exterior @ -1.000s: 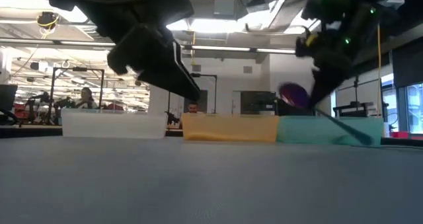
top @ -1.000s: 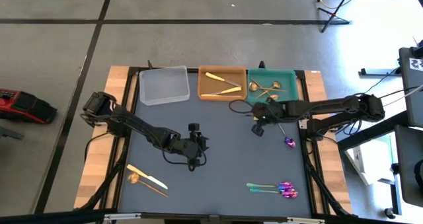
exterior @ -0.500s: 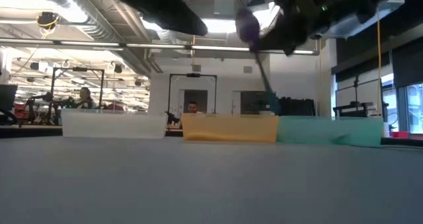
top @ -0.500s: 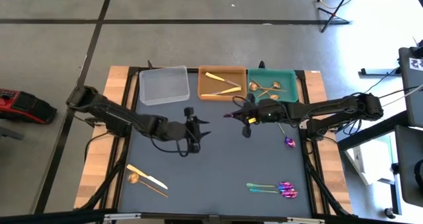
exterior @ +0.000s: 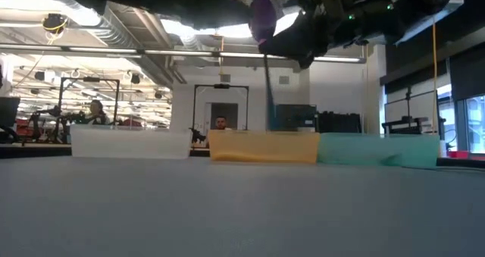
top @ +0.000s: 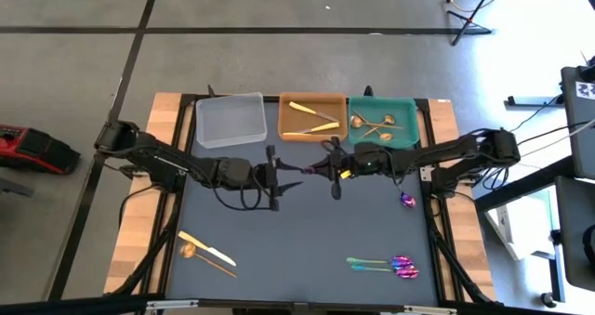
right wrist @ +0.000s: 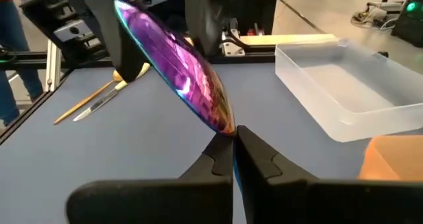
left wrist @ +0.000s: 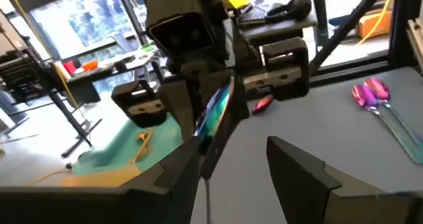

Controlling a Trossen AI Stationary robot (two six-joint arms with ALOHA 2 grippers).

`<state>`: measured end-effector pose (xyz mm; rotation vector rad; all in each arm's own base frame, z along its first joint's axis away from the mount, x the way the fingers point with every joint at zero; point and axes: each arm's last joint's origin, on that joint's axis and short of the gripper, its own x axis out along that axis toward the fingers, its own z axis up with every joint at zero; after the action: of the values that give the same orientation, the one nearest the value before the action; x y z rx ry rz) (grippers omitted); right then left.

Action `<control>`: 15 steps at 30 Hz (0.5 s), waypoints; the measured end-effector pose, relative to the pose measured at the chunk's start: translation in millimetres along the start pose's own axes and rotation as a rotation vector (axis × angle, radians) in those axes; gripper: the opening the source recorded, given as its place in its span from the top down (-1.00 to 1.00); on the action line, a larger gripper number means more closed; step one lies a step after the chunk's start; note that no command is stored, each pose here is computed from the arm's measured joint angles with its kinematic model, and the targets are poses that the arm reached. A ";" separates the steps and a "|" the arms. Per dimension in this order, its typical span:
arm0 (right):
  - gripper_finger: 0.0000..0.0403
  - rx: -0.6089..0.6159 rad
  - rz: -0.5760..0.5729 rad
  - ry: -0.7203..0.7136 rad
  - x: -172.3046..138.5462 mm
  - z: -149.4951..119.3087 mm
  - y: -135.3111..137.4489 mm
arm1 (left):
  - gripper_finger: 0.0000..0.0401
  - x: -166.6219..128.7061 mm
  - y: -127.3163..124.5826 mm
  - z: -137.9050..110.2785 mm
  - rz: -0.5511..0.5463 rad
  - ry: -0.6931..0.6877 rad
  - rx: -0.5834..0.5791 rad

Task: Sort silverware by color (type)
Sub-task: Put the iridescent blue spoon into the transparent bin

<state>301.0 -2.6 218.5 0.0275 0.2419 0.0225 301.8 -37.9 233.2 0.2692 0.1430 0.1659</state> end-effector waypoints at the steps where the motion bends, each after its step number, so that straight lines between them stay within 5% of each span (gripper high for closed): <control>1: 1.00 0.000 0.000 -0.003 2.1 -1.5 -0.1 | 0.16 0.0 0.2 0.5 -0.004 -0.008 -0.003; 15: 1.00 -0.005 0.006 -0.053 14.1 2.9 -0.6 | 0.16 3.1 7.4 2.7 0.008 -0.048 -0.011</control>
<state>315.4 -2.9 217.9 0.0234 0.1888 0.0280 304.2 -30.9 237.5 0.2621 0.0938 0.1681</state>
